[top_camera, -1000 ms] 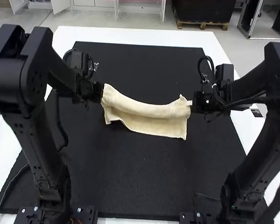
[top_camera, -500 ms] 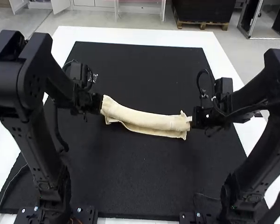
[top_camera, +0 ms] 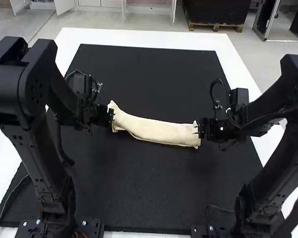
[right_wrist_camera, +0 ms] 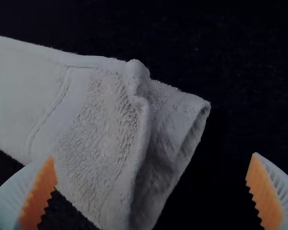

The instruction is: Fold the towel.

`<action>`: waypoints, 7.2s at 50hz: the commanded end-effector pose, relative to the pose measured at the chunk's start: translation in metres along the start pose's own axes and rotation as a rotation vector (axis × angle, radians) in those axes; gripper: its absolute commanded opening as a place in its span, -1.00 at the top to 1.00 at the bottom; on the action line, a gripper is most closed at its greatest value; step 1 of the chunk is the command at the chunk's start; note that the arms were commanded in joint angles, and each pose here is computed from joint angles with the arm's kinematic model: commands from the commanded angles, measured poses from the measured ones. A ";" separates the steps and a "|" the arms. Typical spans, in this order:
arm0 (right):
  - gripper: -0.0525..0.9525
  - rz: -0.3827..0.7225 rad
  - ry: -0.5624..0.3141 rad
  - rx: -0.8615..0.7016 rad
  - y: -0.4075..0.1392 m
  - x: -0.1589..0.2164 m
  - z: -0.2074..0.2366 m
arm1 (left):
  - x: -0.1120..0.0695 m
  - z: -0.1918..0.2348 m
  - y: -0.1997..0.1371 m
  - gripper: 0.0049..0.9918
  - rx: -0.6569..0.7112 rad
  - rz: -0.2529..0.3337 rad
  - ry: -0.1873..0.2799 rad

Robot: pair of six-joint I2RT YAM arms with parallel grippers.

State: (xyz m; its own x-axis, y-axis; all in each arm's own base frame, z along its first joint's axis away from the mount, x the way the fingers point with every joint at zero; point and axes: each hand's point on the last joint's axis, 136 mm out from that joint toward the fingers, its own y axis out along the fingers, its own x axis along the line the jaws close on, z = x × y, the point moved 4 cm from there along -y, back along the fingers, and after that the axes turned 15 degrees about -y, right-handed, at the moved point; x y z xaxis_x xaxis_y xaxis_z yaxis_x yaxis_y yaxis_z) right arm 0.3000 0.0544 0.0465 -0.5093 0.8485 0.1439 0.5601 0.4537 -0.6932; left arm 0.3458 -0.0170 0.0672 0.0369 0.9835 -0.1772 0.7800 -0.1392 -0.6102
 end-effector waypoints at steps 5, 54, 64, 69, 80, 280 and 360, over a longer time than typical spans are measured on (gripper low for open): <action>-0.92 0.024 -0.007 -0.044 -0.009 -0.004 -0.011 | 0.018 -0.022 -0.009 -0.98 -0.084 -0.047 -0.033; -0.91 -0.004 -0.053 -0.022 0.024 0.011 -0.011 | 0.030 -0.109 -0.060 -0.96 -0.271 -0.056 -0.151; -0.91 -0.012 -0.053 -0.009 0.032 0.011 -0.006 | 0.028 -0.109 -0.065 -0.96 -0.269 -0.053 -0.168; -0.91 -0.014 -0.052 -0.005 0.035 0.011 -0.005 | 0.028 -0.106 -0.065 -0.96 -0.254 -0.055 -0.171; 0.00 -0.069 -0.066 0.036 0.053 0.021 0.007 | 0.027 -0.105 -0.070 -0.96 -0.255 -0.054 -0.180; 0.93 -0.607 -0.156 -0.363 0.057 0.197 -0.224 | 0.028 -0.053 -0.096 -0.95 -0.210 -0.101 -0.201; -0.89 -0.387 -0.365 -0.184 0.174 0.223 -0.179 | 0.025 -0.059 -0.104 -0.95 -0.243 -0.089 -0.195</action>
State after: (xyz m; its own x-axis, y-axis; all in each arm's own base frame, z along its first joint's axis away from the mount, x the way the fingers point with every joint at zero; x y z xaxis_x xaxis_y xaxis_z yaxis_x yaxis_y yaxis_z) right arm 0.3954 0.3612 0.0714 -0.8661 0.4846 0.1224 0.3569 0.7711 -0.5273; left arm 0.3040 0.0280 0.1663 -0.1420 0.9488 -0.2820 0.8917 -0.0011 -0.4526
